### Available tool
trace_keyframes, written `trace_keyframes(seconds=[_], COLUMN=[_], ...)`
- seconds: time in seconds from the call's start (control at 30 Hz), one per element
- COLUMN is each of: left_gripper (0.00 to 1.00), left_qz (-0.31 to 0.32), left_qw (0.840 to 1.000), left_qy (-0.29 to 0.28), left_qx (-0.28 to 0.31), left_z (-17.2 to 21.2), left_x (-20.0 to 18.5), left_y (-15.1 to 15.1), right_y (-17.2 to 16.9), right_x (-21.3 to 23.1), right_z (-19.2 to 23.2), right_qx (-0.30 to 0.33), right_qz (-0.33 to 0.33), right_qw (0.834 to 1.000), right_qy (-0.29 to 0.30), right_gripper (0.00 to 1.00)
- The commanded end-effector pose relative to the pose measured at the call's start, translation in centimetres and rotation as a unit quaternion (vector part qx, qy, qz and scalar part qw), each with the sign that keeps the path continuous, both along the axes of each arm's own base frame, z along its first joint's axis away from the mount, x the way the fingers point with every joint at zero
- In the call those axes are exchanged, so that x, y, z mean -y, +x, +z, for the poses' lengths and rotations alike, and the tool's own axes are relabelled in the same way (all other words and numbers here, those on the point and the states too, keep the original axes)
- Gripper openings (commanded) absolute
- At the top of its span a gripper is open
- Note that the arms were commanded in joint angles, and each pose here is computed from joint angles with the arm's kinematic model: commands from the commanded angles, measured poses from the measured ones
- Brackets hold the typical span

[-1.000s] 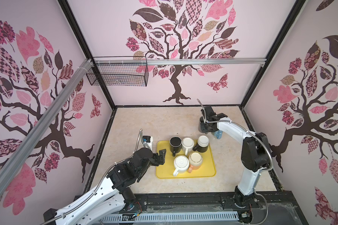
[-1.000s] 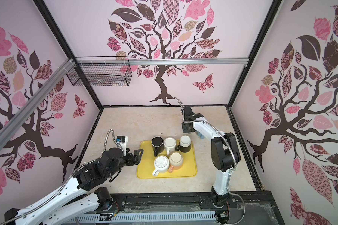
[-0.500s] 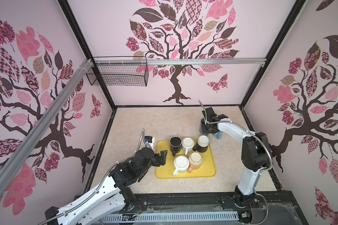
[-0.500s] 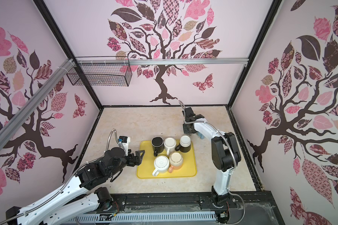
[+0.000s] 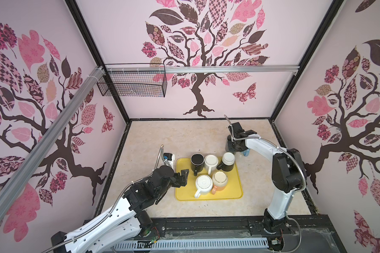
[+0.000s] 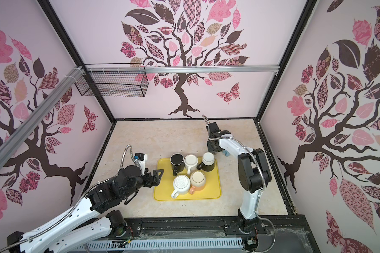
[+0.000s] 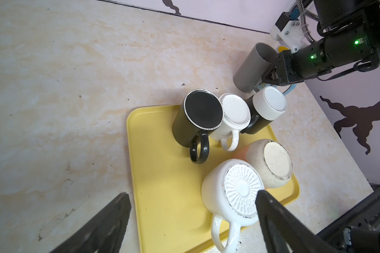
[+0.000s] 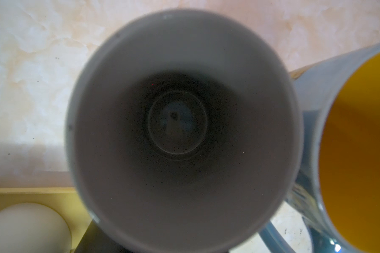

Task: Turn the mug right side up
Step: 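Lower the grey mug upright beside the blue butterfly mug and open the right gripper, then bring the right gripper back over the tray while the left gripper approaches the white mug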

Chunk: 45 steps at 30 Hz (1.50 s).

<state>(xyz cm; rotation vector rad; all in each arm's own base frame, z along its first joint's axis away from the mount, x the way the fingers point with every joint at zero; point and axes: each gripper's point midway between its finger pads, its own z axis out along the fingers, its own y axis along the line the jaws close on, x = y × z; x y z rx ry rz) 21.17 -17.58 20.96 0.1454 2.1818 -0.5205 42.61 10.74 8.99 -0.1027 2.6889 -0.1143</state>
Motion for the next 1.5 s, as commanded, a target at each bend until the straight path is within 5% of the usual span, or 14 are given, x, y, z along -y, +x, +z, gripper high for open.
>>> trace_keyframes(seconds=[0.0, 0.4, 0.83, 1.13, 1.33, 1.47], left_gripper=[0.92, 0.92, 0.91, 0.89, 0.88, 0.87], left_qz=[0.0, -0.005, -0.016, -0.018, -0.023, -0.03], left_qw=[1.0, 1.0, 1.0, 1.0, 0.998, 0.997], left_qy=[0.0, -0.001, 0.001, 0.0, 0.007, 0.001], left_qx=[-0.006, -0.005, -0.014, -0.025, -0.051, -0.067], left_z=[-0.7, -0.7, -1.5, -2.2, -3.8, -4.7], left_x=[-0.1, -0.3, -0.3, -1.1, -1.7, -1.6], left_y=[-0.2, -0.5, -1.1, -2.0, -3.1, -4.0], right_y=[1.7, 0.8, -3.3, -10.7, -15.7, -19.0], right_x=[0.0, -0.1, 0.8, -7.0, -11.7, -14.0], right_z=[1.2, 3.4, 10.5, 14.0, 15.8, 15.5], right_qx=[0.033, 0.045, 0.113, 0.21, 0.224, 0.172], right_qz=[-0.007, -0.016, -0.024, 0.087, 0.166, 0.201], right_qw=[0.999, 0.998, 0.993, 0.973, 0.954, 0.939], right_qy=[0.008, 0.033, 0.022, -0.029, 0.111, 0.22], right_gripper=[0.04, 0.36, 0.42, 0.47, 0.48, 0.48])
